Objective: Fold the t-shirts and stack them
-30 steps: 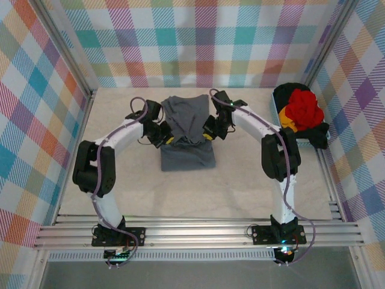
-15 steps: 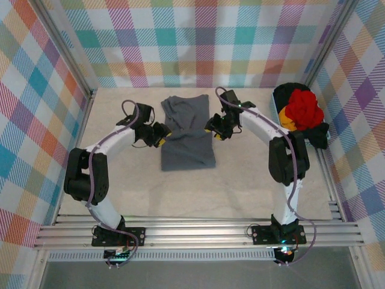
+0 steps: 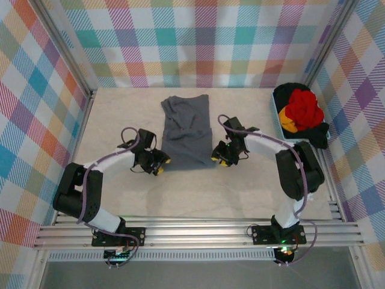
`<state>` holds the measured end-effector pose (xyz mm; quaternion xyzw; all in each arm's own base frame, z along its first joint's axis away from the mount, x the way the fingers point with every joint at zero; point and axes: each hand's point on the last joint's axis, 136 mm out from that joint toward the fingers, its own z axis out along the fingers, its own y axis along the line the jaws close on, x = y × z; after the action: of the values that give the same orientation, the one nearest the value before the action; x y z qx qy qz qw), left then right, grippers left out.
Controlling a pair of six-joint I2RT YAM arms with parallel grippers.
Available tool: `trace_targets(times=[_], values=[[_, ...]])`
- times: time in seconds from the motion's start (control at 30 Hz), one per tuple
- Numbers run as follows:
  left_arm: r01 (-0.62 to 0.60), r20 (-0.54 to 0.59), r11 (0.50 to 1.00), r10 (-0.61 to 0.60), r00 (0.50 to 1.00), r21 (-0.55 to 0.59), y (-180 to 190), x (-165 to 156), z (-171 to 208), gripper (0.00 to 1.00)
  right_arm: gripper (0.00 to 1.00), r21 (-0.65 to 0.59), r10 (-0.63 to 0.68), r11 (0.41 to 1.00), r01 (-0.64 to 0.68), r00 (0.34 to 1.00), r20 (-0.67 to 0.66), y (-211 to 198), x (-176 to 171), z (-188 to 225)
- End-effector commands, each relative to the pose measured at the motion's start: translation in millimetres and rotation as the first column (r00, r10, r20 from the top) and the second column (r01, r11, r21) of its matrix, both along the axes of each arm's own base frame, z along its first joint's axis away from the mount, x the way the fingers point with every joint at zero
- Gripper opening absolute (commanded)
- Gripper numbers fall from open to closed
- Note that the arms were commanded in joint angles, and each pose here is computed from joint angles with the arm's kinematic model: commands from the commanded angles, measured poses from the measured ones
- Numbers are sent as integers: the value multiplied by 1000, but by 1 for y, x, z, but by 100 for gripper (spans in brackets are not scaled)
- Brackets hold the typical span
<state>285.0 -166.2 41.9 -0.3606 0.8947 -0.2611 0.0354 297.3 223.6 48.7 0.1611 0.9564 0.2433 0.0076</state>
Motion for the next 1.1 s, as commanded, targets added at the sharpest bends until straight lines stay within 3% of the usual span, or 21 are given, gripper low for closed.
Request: trace_targets(times=[0.0,0.3,0.53,0.6,0.67,0.73,0.77,0.93,1.07], values=[[-48,11,995,49,999,-86,-16,3,-5,51,40,71,21,997,-24,999,42,11,-8,6],[-54,30,996,56,998,-67,-21,16,-16,51,41,107,18,994,-19,1000,14,25,-7,-10],[-56,43,998,58,997,-33,-18,25,-28,43,40,57,28,998,-27,1000,-5,24,3,-23],[-55,54,998,55,997,-8,-15,30,-29,37,35,39,20,999,-20,1000,2,22,6,-27],[-51,74,997,48,996,51,-7,34,-27,22,28,17,16,1000,-16,1000,15,19,11,-28],[-60,91,991,49,995,121,7,36,-25,4,13,-17,5,1000,-5,1000,24,14,14,-28],[-64,100,988,50,994,142,13,37,-23,0,7,-41,-2,999,3,1000,28,9,14,-26],[-53,106,987,37,994,154,24,38,-17,0,0,-87,-22,996,27,998,50,-8,8,-16],[-53,100,989,39,994,140,23,33,-18,0,0,-42,-9,999,11,999,45,-1,5,-10]])
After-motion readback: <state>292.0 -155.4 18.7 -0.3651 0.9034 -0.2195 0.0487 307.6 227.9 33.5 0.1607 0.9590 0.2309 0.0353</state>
